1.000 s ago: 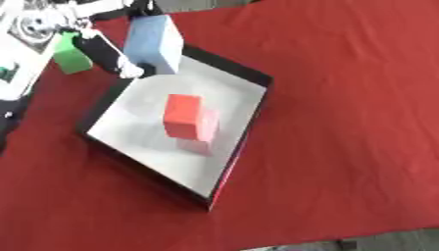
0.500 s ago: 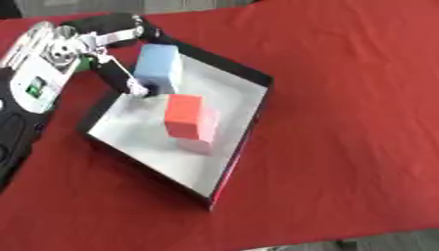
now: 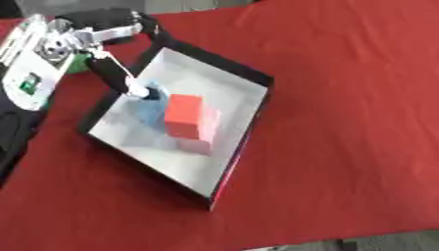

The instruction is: Pick up objects on the table and place them in the box.

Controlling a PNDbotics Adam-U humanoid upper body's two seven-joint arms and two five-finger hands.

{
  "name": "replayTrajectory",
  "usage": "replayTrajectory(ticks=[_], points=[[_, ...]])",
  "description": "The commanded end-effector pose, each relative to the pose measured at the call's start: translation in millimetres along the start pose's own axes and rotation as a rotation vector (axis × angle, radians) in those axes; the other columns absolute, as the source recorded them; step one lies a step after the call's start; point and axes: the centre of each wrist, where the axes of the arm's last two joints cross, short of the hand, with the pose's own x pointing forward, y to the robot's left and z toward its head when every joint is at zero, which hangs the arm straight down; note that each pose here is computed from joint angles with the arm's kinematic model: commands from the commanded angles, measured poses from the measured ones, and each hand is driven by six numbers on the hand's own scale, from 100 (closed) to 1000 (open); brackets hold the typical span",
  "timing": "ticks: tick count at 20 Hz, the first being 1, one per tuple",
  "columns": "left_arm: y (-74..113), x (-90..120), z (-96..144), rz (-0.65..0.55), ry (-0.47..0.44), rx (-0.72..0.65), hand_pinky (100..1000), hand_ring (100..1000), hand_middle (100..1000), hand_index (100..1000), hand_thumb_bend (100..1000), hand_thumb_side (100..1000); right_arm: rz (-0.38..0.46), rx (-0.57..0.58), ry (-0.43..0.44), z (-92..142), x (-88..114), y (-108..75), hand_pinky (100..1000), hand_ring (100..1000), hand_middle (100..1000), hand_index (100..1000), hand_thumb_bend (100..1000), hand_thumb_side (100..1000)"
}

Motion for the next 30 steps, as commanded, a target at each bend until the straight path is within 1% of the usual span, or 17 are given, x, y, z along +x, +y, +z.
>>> replayTrajectory(ticks=[1, 2, 3, 4, 5, 6, 11, 14, 15, 17, 18, 19, 25, 27, 30], points=[[49.8, -8.4, 54.3, 0.042, 0.081, 0.254, 907, 815, 776, 862, 409, 290, 0.018, 0.005, -0.042, -4.9, 13.9, -3.7, 957, 758, 722, 861, 100, 487], [58.9, -13.1, 67.6, 0.048, 0.121, 0.289, 905, 821, 785, 873, 477, 309, 0.02, 0.002, -0.041, -4.5, 13.7, -4.2, 957, 758, 722, 861, 100, 488], [66.0, -18.1, 77.9, 0.046, 0.157, 0.299, 905, 822, 785, 874, 483, 315, 0.021, 0.0, -0.04, -4.2, 13.6, -4.6, 957, 758, 722, 861, 100, 488], [69.7, -24.5, 85.0, 0.046, 0.192, 0.282, 905, 825, 786, 896, 513, 364, 0.021, -0.002, -0.039, -4.1, 13.5, -4.7, 957, 758, 722, 861, 100, 487], [72.3, -31.7, 90.3, 0.048, 0.223, 0.255, 905, 827, 789, 902, 531, 366, 0.02, -0.002, -0.038, -4.1, 13.3, -4.5, 957, 758, 722, 861, 100, 487], [73.8, -38.3, 94.4, 0.047, 0.247, 0.224, 908, 834, 795, 905, 578, 361, 0.02, 0.0, -0.038, -4.2, 13.3, -4.1, 957, 758, 722, 860, 100, 488], [74.0, -66.2, 108.2, 0.025, 0.338, 0.091, 915, 848, 805, 904, 636, 340, 0.021, 0.003, -0.041, -5.2, 14.1, -3.5, 957, 757, 721, 860, 100, 491], [73.8, -80.4, 115.2, 0.016, 0.387, 0.049, 918, 854, 805, 900, 681, 330, 0.025, 0.001, -0.043, -5.4, 14.8, -4.2, 957, 757, 721, 860, 100, 494], [73.2, -85.0, 116.9, 0.016, 0.403, 0.04, 919, 854, 804, 898, 683, 328, 0.026, 0.0, -0.044, -5.6, 15.2, -4.4, 957, 757, 721, 860, 100, 495], [71.5, -93.3, 119.3, 0.017, 0.425, 0.026, 924, 858, 807, 899, 714, 332, 0.027, 0.001, -0.047, -6.6, 16.3, -4.1, 957, 756, 720, 860, 100, 498], [71.3, -96.7, 120.8, 0.013, 0.437, 0.022, 920, 858, 808, 897, 760, 338, 0.028, 0.003, -0.05, -7.4, 17.2, -3.7, 956, 756, 720, 859, 100, 500], [71.4, -100.1, 122.7, 0.005, 0.457, 0.019, 918, 857, 806, 897, 773, 337, 0.029, 0.007, -0.054, -8.4, 18.5, -3.2, 956, 756, 720, 859, 100, 500], [67.4, -117.0, 131.9, -0.029, 0.562, -0.003, 913, 863, 807, 895, 827, 349, 0.036, 0.02, -0.072, -13.6, 25.1, -1.7, 957, 755, 719, 859, 100, 512], [67.7, -120.0, 134.7, -0.052, 0.593, 0.001, 916, 869, 811, 894, 852, 327, 0.039, 0.02, -0.072, -14.1, 25.6, -2.0, 957, 754, 719, 859, 100, 516], [66.0, -125.1, 138.7, -0.084, 0.648, 0.015, 913, 870, 813, 899, 869, 322, 0.04, 0.027, -0.075, -15.4, 27.1, -1.0, 957, 754, 718, 859, 100, 521]])
